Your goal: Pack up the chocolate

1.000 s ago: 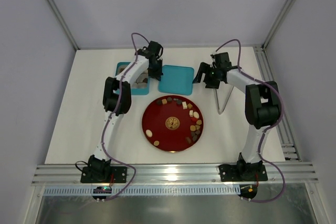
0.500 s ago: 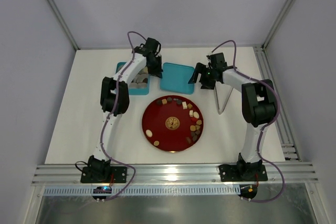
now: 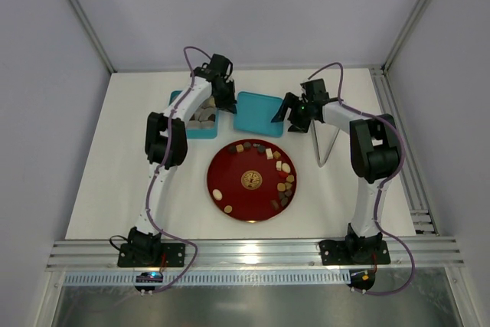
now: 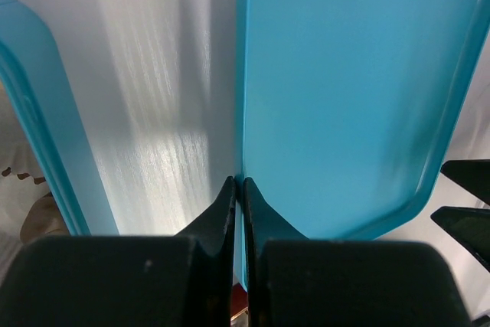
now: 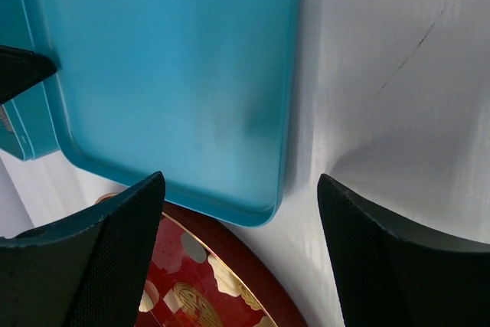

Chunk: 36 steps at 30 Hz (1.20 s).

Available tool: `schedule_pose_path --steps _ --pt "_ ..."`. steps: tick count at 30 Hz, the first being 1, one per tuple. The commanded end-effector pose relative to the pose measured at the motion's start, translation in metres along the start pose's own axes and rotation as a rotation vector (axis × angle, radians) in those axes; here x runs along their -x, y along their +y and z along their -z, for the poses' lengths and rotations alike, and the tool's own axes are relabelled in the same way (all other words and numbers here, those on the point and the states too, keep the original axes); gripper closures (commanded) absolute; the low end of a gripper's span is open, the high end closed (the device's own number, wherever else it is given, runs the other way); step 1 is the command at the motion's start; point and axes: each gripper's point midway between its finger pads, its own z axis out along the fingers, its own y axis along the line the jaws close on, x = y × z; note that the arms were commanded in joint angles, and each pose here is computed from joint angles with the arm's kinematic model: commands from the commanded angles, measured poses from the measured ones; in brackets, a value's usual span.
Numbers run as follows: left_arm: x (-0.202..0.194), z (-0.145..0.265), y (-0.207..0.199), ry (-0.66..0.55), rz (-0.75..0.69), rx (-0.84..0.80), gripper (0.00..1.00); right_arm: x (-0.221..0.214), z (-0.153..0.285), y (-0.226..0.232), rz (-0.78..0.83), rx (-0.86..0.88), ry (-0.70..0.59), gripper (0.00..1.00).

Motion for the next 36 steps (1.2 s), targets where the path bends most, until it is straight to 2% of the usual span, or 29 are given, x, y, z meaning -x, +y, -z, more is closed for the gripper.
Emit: schedule_pose_path --steps 1,29,33,36 --pt "0.019 0.034 -0.019 -0.053 0.016 -0.075 1.00 0.002 -0.005 0.012 -0.033 0.054 -0.009 0.20" --pt "0.001 0.024 -0.018 0.034 0.048 -0.096 1.00 -0.020 -0.038 0.017 -0.222 0.177 0.070 0.20" --pt "-0.001 0.026 -0.019 0.042 0.038 -0.102 1.00 -0.014 -0.043 0.020 -0.233 0.201 0.052 0.25" --pt "-0.003 0.026 -0.018 0.049 0.034 -0.104 1.00 -0.013 -0.046 0.021 -0.241 0.221 0.050 0.32"
